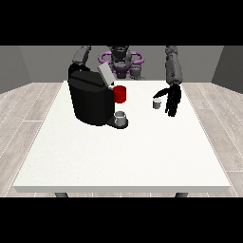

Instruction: Insert the coffee pod into the coffee machine and close the lid

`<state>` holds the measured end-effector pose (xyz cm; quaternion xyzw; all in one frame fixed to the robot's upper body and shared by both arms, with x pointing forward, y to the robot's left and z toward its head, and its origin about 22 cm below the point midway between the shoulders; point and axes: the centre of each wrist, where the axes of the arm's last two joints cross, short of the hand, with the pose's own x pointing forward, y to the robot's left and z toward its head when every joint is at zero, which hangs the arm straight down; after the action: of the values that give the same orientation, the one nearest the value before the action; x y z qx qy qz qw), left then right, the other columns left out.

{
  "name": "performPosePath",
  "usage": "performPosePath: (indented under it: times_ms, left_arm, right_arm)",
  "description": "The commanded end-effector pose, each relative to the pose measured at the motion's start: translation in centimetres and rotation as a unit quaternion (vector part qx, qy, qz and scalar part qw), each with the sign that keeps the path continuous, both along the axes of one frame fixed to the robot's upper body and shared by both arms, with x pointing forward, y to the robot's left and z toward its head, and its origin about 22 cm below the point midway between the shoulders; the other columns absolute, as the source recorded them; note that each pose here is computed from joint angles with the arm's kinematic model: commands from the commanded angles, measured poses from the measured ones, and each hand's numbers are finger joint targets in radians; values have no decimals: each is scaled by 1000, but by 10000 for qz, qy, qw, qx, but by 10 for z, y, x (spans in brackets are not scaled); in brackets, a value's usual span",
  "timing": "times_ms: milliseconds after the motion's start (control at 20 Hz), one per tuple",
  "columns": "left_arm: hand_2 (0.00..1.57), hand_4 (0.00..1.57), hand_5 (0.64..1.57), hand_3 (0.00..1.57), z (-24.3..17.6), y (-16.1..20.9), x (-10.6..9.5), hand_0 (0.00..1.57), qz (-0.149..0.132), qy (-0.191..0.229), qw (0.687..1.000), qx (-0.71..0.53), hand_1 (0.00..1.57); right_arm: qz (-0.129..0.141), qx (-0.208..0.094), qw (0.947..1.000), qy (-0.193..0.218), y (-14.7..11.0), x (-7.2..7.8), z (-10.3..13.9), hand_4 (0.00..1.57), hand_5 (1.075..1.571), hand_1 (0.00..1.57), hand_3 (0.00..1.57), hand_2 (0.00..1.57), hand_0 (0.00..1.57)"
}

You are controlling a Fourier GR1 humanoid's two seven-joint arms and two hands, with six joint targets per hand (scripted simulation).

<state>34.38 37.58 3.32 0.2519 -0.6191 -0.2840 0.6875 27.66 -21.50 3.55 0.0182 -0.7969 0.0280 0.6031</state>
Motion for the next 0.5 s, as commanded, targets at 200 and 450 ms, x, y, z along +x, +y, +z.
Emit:
performPosePath:
  times_ms: [200,450]
  left_arm:
    - [0,0,1571,0,11,3,20,0,-256,253,9978,557,0]
    - [0,0,1571,0,-5,2,17,0,-295,654,9960,537,0]
  right_arm:
    - [-159,-79,9997,-151,-19,20,4,358,1571,0,0,0,0]
    - [-293,-61,9995,18,-2,14,-14,323,1571,0,0,0,0]
